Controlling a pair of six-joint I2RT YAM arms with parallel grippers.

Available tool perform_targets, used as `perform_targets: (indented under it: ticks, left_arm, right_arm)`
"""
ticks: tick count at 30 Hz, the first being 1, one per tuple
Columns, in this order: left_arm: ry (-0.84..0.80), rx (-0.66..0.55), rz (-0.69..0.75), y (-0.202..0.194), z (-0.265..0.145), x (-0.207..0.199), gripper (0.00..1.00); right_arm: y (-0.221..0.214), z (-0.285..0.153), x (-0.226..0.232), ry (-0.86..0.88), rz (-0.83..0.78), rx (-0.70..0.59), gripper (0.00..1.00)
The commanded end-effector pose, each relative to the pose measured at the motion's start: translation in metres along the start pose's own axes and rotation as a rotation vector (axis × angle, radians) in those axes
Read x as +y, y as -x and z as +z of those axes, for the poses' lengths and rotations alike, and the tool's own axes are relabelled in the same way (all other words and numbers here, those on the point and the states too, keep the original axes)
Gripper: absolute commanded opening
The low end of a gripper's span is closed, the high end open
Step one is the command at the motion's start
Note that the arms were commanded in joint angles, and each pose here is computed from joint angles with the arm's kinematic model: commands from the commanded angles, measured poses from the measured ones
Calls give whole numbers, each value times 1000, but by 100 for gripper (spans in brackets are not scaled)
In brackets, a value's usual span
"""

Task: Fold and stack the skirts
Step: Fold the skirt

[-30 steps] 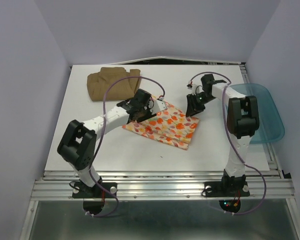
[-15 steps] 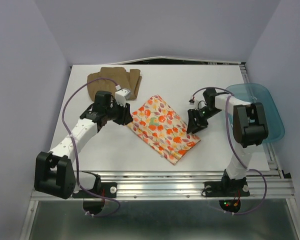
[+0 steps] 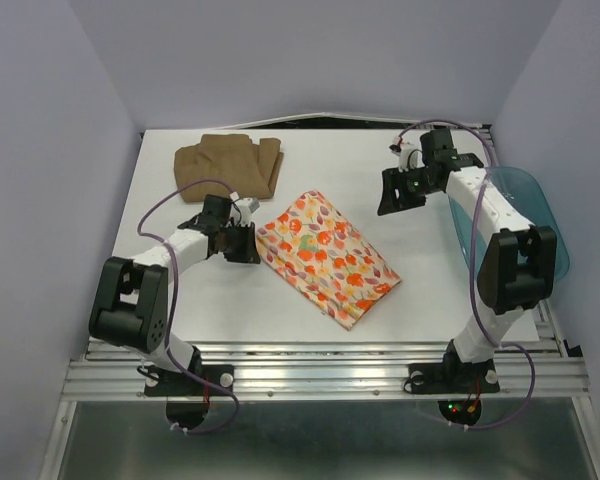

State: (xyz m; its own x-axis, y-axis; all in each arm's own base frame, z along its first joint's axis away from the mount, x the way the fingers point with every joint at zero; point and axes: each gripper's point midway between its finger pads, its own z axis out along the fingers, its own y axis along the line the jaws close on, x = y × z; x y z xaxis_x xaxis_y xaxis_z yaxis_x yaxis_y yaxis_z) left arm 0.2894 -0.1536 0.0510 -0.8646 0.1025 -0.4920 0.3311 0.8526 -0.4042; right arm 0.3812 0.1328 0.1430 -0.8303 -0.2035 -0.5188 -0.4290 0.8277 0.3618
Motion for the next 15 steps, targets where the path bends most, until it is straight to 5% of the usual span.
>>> perform_targets:
  ticks: [1,6,15]
  left_arm:
    - [0,26,-32,9,19,7,12]
    - [-89,101,-38,22,51,3,3]
    - [-96,-69,-8,115,82,-3,2]
  right_arm:
    - [16,-7,8,20,-20,-36,61]
    - [13,-14,12,19,-27,-42,61]
    - [17,-20,18,29,-3,-69,61]
